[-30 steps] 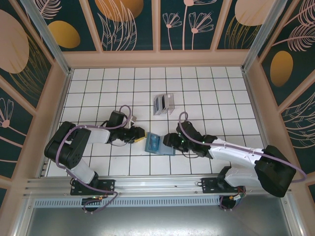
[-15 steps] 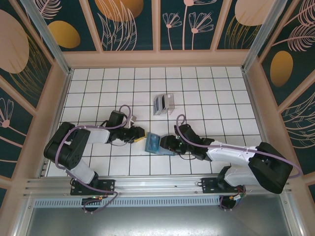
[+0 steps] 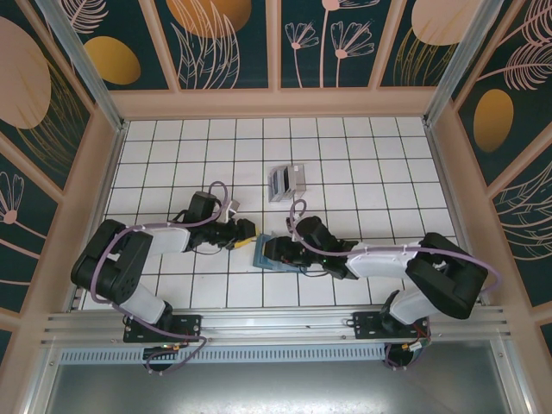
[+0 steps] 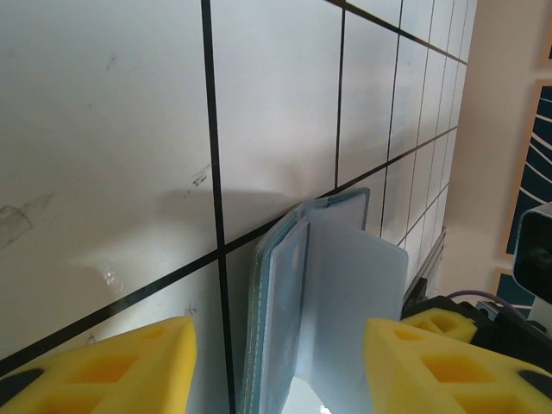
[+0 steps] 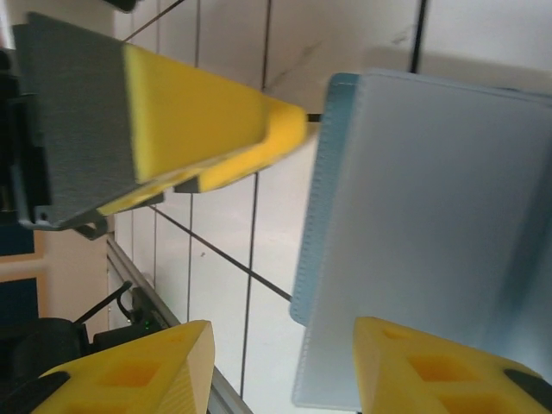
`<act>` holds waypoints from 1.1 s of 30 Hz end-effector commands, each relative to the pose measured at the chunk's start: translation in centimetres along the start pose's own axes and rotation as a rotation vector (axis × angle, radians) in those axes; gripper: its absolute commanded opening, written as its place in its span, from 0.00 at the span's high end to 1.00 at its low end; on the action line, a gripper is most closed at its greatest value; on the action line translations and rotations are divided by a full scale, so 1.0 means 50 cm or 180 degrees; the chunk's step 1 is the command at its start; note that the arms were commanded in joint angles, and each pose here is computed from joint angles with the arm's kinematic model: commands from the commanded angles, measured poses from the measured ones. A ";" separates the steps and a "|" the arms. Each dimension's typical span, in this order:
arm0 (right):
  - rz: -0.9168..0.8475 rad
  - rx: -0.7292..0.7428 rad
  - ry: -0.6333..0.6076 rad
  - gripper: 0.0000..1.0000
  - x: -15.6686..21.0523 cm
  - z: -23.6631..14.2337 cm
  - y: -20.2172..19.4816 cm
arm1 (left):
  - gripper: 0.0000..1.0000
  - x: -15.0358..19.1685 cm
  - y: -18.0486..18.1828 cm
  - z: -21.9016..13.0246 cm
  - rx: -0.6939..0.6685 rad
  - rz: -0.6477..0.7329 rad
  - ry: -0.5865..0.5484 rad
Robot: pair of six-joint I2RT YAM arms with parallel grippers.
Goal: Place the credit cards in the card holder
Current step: Flip over the card slot in the card holder.
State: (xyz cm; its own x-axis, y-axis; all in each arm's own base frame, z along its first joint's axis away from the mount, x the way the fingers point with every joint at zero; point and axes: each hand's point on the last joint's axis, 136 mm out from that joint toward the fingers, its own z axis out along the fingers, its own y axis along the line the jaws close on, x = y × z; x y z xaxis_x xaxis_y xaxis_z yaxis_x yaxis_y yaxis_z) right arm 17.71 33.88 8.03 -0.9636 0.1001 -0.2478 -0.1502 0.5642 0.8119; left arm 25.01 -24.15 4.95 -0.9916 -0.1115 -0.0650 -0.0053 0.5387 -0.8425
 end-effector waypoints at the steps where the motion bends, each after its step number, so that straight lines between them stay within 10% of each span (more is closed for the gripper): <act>1: -0.0180 -0.0274 -0.0008 0.54 -0.008 0.017 0.045 | 0.45 0.007 0.009 0.008 0.0032 0.0012 0.0091; 13: -0.0148 -0.0332 0.0072 0.54 0.012 0.043 0.024 | 0.62 0.027 0.016 0.035 0.0141 -0.0117 0.0270; 26: -0.0082 -0.0168 0.0096 0.54 0.018 0.051 -0.007 | 0.58 0.035 0.009 0.041 0.0169 -0.0065 0.0304; 33: -0.0089 -0.0191 0.0067 0.55 0.016 0.050 -0.006 | 0.76 0.032 -0.005 0.046 0.0233 -0.0033 0.0307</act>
State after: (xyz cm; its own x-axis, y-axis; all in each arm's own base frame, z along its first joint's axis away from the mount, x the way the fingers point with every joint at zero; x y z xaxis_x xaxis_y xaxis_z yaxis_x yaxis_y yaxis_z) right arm 17.76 35.61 6.12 -0.9661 0.0666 -0.2493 -0.1764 0.5351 0.8262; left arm 23.73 -25.98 3.29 -0.9986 -0.0528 0.0081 -0.0335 0.5017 -0.8644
